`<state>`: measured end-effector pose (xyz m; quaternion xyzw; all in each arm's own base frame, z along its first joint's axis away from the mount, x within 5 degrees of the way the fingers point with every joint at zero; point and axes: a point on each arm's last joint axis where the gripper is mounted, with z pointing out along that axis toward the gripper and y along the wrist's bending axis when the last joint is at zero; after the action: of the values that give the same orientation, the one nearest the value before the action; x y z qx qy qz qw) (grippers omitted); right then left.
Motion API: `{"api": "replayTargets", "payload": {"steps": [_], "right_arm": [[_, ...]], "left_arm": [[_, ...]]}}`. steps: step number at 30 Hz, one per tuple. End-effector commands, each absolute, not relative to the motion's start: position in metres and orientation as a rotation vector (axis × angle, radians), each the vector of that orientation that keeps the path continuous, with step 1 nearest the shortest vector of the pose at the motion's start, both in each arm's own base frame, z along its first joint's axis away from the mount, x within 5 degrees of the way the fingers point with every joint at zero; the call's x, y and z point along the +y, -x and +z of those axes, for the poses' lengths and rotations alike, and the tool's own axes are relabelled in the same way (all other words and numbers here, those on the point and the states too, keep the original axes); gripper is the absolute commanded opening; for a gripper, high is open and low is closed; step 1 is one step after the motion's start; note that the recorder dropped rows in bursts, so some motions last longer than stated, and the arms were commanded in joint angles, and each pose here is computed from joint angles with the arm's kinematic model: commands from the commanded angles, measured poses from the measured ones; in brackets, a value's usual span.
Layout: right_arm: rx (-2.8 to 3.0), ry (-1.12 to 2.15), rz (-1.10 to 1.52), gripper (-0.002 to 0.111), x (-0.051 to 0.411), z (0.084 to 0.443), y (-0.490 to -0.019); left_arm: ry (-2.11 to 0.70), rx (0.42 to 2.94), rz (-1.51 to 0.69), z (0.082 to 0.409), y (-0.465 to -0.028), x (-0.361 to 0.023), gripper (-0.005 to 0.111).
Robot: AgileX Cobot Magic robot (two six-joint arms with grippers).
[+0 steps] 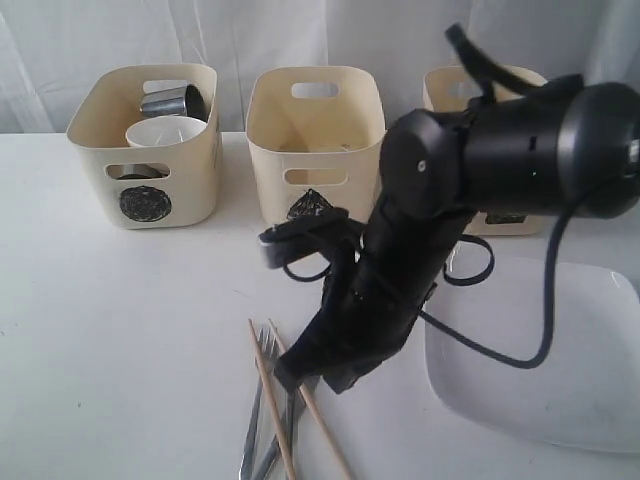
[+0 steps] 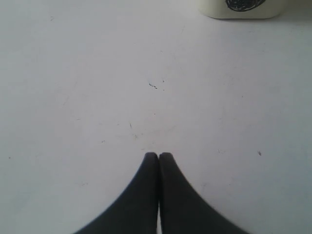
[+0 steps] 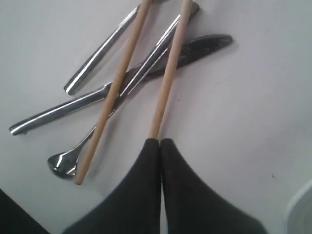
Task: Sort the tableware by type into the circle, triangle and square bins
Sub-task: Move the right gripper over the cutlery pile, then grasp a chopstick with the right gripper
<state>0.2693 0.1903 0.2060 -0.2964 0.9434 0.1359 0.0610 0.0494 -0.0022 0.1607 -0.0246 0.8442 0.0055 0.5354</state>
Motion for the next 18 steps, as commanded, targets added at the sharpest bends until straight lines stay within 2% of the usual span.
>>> {"api": "replayTargets", "payload": {"steps": [1,4,10,12,18], "right_arm": [[2.865,0.980,0.347,0.002,0.201,0.188,-0.269],[2.854,1.007,0.343,0.012,0.208,0.181,-0.268],[2.809,1.058,0.333,0.043,0.215,0.168,-0.272],[2.785,1.040,0.333,0.048,0.216,0.166,-0.275],[2.766,0.986,0.342,0.048,0.219,0.162,-0.280]], "left_arm": [[0.065,2.033,-0.001,0.158,-0.048,-0.003,0.000],[0.065,2.033,-0.001,0.158,-0.048,-0.003,0.000],[0.065,2.033,-0.001,0.158,-0.048,-0.003,0.000],[0.065,2.033,-0.001,0.158,-0.048,-0.003,0.000],[0.065,2.033,-0.001,0.158,-0.048,-0.003,0.000]]}}
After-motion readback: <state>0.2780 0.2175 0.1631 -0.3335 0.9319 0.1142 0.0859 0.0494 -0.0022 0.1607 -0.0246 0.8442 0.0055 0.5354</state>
